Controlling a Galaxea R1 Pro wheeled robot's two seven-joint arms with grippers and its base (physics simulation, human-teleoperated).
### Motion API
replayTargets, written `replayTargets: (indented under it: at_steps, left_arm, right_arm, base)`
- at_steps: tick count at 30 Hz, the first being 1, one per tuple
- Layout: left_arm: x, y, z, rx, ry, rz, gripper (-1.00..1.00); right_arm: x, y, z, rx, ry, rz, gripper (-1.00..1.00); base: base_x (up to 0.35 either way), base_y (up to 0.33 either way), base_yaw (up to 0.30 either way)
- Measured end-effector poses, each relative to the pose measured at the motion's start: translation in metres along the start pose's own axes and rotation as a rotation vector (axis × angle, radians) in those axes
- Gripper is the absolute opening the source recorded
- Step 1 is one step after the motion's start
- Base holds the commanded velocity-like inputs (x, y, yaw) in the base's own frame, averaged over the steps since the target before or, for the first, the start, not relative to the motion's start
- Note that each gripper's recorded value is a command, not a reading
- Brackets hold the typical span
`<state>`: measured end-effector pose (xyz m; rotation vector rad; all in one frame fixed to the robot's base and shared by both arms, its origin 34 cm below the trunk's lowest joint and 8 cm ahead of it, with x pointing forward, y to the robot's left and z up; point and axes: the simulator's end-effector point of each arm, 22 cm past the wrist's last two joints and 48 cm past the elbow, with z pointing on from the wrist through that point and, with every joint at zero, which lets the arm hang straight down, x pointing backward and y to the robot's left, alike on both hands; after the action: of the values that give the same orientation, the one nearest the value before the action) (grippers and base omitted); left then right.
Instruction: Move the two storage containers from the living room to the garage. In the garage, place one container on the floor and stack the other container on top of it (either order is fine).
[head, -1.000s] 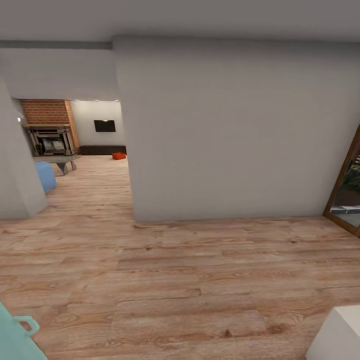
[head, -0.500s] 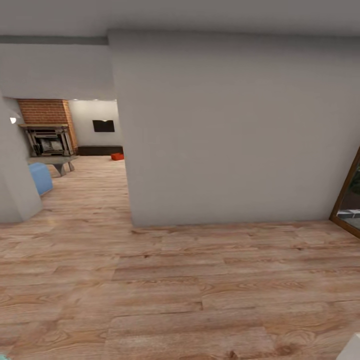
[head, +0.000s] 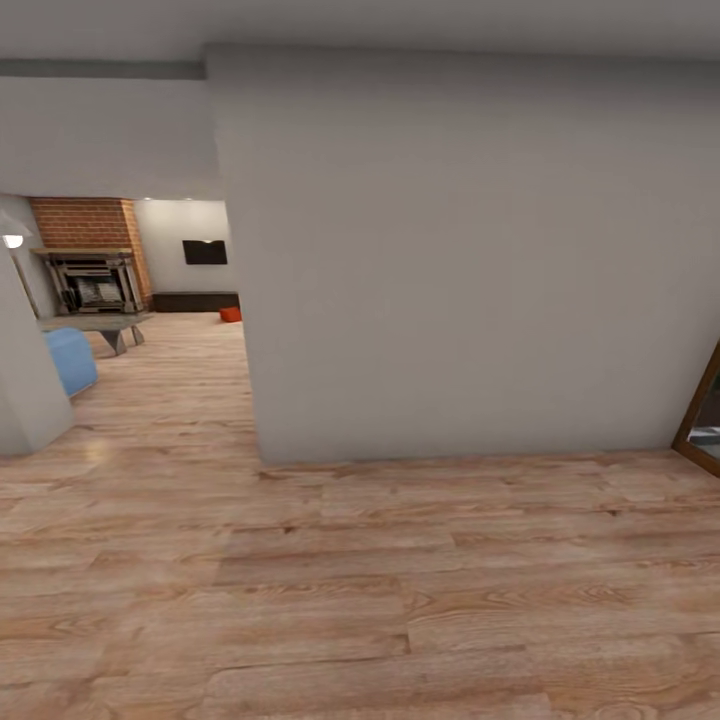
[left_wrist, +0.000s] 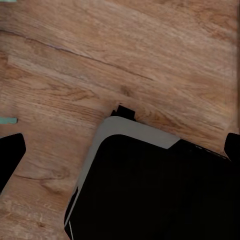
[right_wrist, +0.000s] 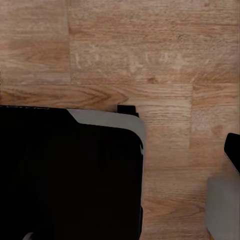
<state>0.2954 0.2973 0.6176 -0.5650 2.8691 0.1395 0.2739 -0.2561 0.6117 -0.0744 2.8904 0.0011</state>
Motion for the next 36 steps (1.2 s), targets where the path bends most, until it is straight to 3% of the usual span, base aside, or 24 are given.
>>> replayTargets:
  at_steps: [16, 36]
  left_arm:
    - [-0.0004, -0.0003, 0.0000, 0.001, -0.001, 0.003, 1.00]
    - [-0.0002, -0.0002, 0.0000, 0.001, 0.000, -0.001, 1.00]
  right_arm:
    - [0.0003, 0.0051, 0.0001, -0.009, 0.003, 0.009, 1.00]
    - [-0.0004, 0.0011, 0.0000, -0.004, -0.001, 0.006, 1.00]
  base:
    - [0.322, 0.000, 0.014]
    - [0.322, 0.000, 0.264]
